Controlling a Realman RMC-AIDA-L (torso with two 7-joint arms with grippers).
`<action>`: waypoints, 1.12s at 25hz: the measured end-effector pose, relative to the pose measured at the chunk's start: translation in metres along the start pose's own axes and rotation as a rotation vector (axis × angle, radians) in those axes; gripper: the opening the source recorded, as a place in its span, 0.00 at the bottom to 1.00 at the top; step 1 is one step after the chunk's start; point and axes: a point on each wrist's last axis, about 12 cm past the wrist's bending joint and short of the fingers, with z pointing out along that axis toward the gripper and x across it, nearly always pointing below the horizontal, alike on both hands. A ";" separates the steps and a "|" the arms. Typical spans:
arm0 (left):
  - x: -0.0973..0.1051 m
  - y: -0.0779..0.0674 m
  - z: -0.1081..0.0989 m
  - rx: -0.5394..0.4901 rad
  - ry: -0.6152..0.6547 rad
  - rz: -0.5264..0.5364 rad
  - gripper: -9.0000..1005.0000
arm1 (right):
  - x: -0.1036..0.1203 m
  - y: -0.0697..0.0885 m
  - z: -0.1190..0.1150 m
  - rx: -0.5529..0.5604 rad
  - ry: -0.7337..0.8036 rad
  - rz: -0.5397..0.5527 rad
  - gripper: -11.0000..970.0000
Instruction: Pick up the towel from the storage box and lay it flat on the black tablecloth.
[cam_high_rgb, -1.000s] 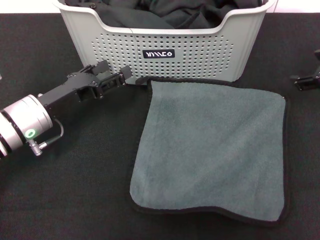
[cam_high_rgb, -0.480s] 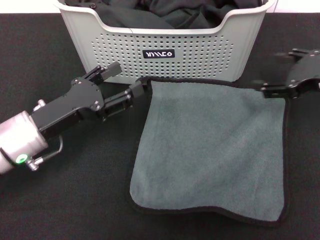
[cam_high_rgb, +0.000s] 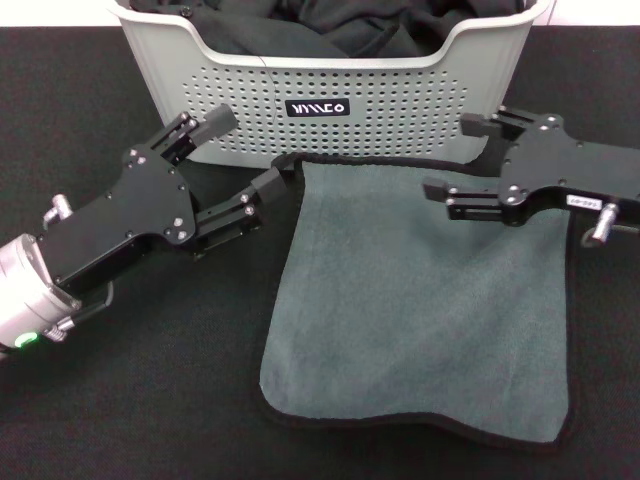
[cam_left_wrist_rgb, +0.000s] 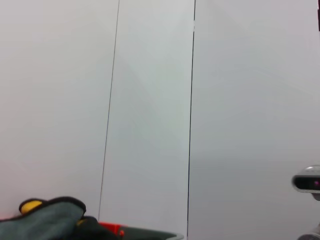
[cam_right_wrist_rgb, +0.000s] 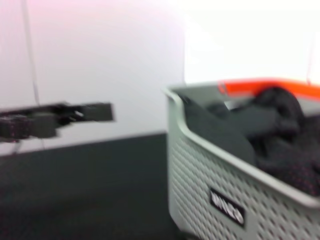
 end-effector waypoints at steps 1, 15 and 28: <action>-0.001 0.000 0.001 -0.001 -0.004 0.009 0.88 | 0.000 0.002 0.001 -0.004 -0.026 -0.022 0.90; -0.016 0.017 0.004 -0.029 -0.044 0.100 0.88 | -0.010 -0.007 0.023 0.026 -0.160 -0.142 0.90; -0.027 0.033 0.015 0.025 -0.011 0.119 0.88 | -0.040 -0.016 0.067 -0.066 -0.059 -0.128 0.90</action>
